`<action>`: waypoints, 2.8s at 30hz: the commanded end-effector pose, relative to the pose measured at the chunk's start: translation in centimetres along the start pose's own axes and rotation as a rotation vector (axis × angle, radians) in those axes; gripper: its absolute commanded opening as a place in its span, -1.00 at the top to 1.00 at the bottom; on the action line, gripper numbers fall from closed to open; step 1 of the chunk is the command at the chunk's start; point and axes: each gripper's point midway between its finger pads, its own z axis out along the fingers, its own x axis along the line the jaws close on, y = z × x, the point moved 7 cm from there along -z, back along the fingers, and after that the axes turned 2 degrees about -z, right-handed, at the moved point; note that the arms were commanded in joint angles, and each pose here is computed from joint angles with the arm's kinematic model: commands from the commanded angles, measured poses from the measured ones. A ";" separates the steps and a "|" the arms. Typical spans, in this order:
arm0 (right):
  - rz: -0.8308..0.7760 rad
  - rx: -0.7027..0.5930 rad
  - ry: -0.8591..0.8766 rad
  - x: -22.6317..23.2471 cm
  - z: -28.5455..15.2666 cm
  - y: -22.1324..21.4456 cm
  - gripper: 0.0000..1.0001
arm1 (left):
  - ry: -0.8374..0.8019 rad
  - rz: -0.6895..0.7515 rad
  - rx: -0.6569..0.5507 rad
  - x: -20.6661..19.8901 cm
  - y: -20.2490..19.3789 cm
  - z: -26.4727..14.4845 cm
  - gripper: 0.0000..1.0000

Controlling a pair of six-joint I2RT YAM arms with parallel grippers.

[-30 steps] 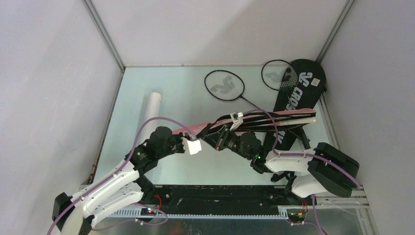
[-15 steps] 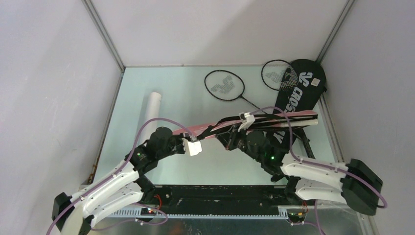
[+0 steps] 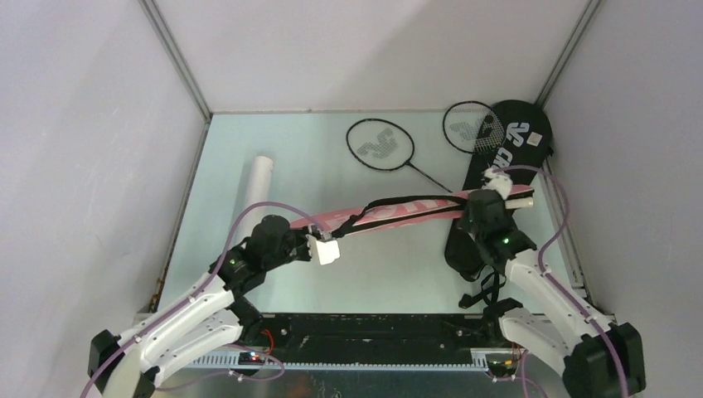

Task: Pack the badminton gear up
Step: Zip the racket bag at the center of the board.

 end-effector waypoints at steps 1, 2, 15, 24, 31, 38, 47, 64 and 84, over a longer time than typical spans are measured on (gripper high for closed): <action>-0.034 0.010 -0.341 -5.9 0.0 3.1 1.00 | 0.008 0.028 -0.015 0.8 0.4 -0.9 1.00; -0.053 0.004 -0.414 -6.8 0.2 3.6 1.00 | 0.017 0.025 -0.005 1.1 0.3 -1.0 1.00; -0.193 -0.067 -0.986 -21.7 6.0 14.4 1.00 | -0.019 0.043 0.047 1.5 -0.8 -1.4 1.00; -0.132 -0.096 -0.852 -30.6 6.9 15.9 1.00 | -0.130 0.058 0.128 1.0 -2.5 -2.3 1.00; -0.107 -0.115 -0.673 -34.8 5.3 17.5 1.00 | -0.185 0.018 0.198 2.1 -3.3 -1.7 1.00; -0.115 -0.102 -0.378 -35.2 4.3 18.1 1.00 | -0.189 -0.013 0.198 3.6 -2.9 -2.0 1.00; -0.357 -0.106 0.177 -23.1 6.2 18.8 -0.04 | -0.155 -0.050 0.049 4.0 -0.9 -1.8 1.00; 0.397 -0.001 -0.132 -12.9 8.3 9.6 -0.99 | -0.170 -0.025 -0.047 2.0 -1.2 -1.3 1.00; 0.648 0.069 -0.174 -12.9 12.7 4.9 -0.31 | -0.206 0.013 -0.061 0.7 -1.7 -1.5 1.00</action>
